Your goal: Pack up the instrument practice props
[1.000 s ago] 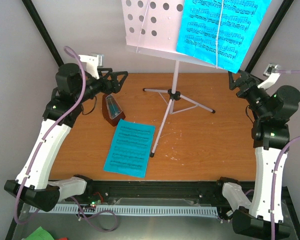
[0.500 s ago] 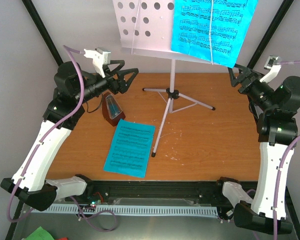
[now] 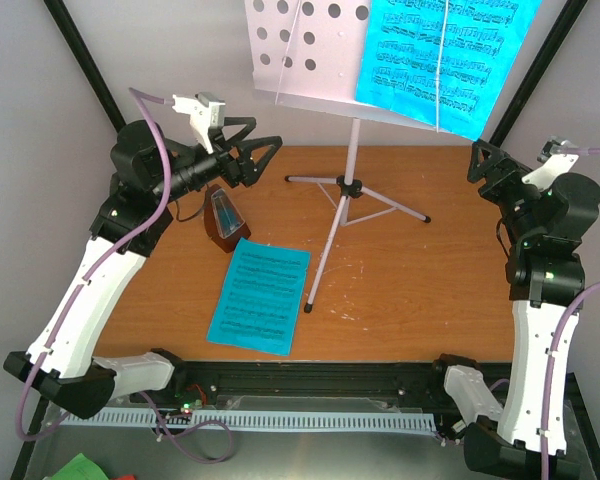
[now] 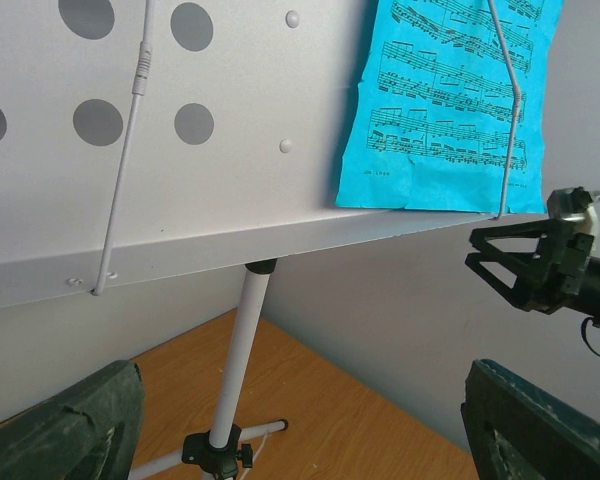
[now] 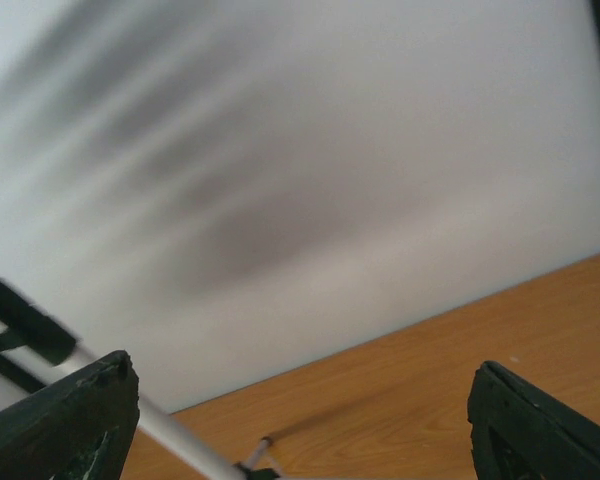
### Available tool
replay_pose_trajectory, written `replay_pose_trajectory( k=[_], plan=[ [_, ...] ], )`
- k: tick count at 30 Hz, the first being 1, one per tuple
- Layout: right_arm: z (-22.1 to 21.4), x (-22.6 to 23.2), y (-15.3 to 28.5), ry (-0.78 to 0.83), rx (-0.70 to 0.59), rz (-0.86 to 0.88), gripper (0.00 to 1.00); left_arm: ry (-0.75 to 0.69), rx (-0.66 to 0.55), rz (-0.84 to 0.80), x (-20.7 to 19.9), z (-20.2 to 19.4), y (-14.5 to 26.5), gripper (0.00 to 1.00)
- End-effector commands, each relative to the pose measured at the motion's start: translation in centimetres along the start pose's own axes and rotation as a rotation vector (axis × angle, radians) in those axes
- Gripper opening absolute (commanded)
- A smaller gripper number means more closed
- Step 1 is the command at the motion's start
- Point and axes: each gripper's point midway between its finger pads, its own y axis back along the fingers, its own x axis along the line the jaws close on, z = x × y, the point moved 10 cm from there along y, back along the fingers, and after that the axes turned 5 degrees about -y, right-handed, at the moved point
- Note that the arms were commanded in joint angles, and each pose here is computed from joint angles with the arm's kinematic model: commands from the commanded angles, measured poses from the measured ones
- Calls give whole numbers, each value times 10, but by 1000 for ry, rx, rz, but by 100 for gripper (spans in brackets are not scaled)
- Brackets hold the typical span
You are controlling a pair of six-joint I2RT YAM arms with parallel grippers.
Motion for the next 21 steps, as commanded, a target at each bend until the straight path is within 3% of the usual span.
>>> replay_pose_trajectory(
  k=[1, 7, 11, 21],
  plan=[
    [5, -17, -6, 47, -40, -169, 89, -44, -48, -39, -9, 12, 5, 89],
    [48, -3, 1, 126, -142, -232, 93, -60, -45, -40, -13, 12, 12, 90],
    [81, 17, 14, 146, -206, -176, 93, -62, -53, -47, -15, 8, 18, 92],
    [108, 80, 42, 63, -239, 252, 93, -62, -33, -87, -18, -2, 19, 95]
  ],
)
